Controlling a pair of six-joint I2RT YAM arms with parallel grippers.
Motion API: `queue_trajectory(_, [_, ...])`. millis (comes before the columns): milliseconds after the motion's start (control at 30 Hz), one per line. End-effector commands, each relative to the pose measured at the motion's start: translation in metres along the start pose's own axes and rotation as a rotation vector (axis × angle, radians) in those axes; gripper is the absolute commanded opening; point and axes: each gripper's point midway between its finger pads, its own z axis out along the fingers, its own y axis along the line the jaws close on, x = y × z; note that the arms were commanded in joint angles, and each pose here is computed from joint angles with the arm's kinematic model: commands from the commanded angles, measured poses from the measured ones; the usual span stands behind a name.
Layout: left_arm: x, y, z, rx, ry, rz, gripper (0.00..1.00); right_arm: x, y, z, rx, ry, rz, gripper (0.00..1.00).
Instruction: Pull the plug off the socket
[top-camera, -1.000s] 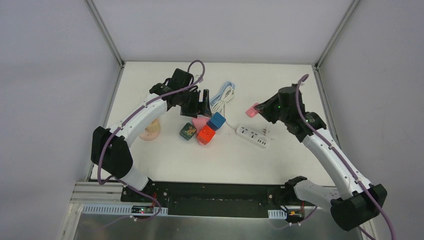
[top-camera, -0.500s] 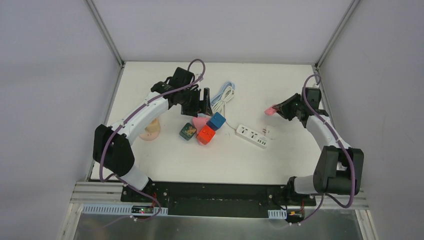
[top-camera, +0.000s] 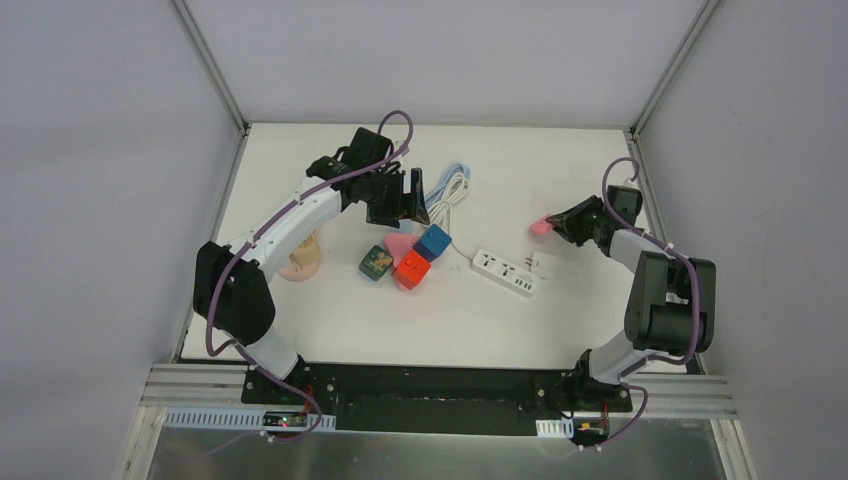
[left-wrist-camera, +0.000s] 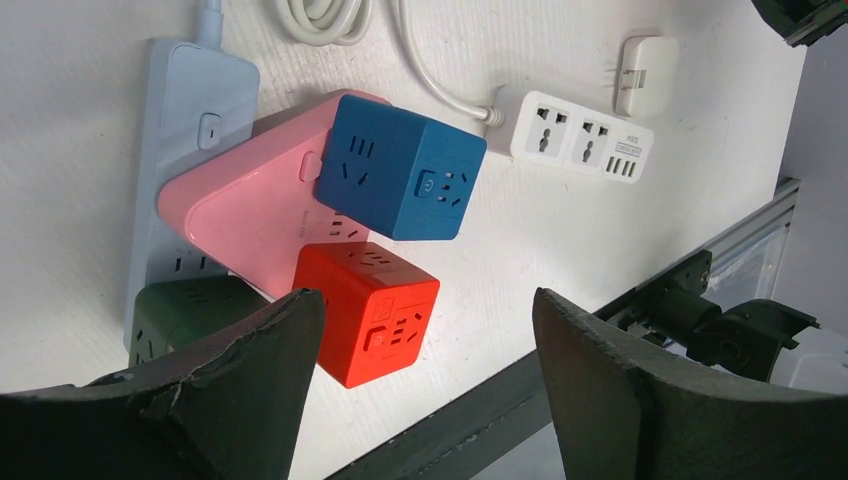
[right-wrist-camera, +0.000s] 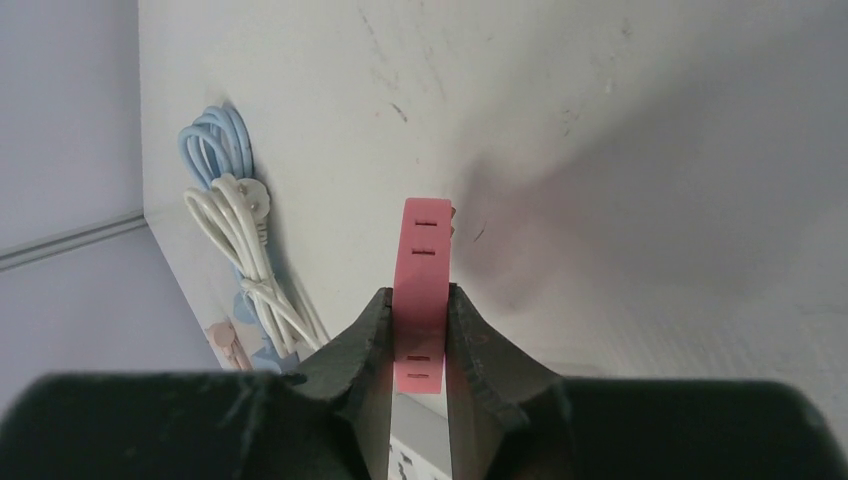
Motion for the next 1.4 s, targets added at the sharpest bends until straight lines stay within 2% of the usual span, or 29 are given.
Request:
queue_trajectory(0, [-0.006, -0.005, -0.001, 0.011, -0.027, -0.012, 0.79, -0.009, -0.008, 0.001, -0.011, -0.013, -0.009, 0.20])
queue_trajectory(200, [-0.005, -0.002, -0.003, -0.005, -0.039, -0.022, 0.79, -0.010, -0.022, -0.003, 0.076, -0.023, 0.010, 0.43])
queue_trajectory(367, [-0.006, 0.002, -0.005, -0.031, -0.039, -0.030, 0.78, -0.014, -0.024, -0.015, 0.134, -0.048, 0.022, 0.69])
queue_trajectory(500, [-0.008, 0.005, -0.004, -0.055, -0.043, -0.037, 0.76, -0.019, -0.028, -0.027, 0.220, -0.064, 0.044, 0.81])
queue_trajectory(667, [-0.019, 0.011, -0.006, -0.103, -0.087, -0.034, 0.76, -0.032, -0.019, -0.048, 0.257, -0.125, 0.011, 0.86])
queue_trajectory(800, [-0.029, 0.016, -0.011, -0.140, -0.141, -0.028, 0.75, -0.023, 0.019, -0.056, 0.150, -0.110, -0.057, 0.86])
queue_trajectory(933, [-0.038, 0.019, -0.018, -0.172, -0.189, -0.013, 0.75, 0.004, 0.067, -0.058, 0.033, -0.054, -0.161, 0.87])
queue_trajectory(1100, [-0.041, 0.021, -0.024, -0.192, -0.185, 0.042, 0.75, 0.055, 0.121, -0.060, -0.104, 0.032, -0.251, 0.87])
queue_trajectory(1367, [-0.036, 0.016, -0.031, -0.174, -0.141, 0.083, 0.75, 0.117, 0.173, -0.074, -0.165, 0.118, -0.303, 0.87])
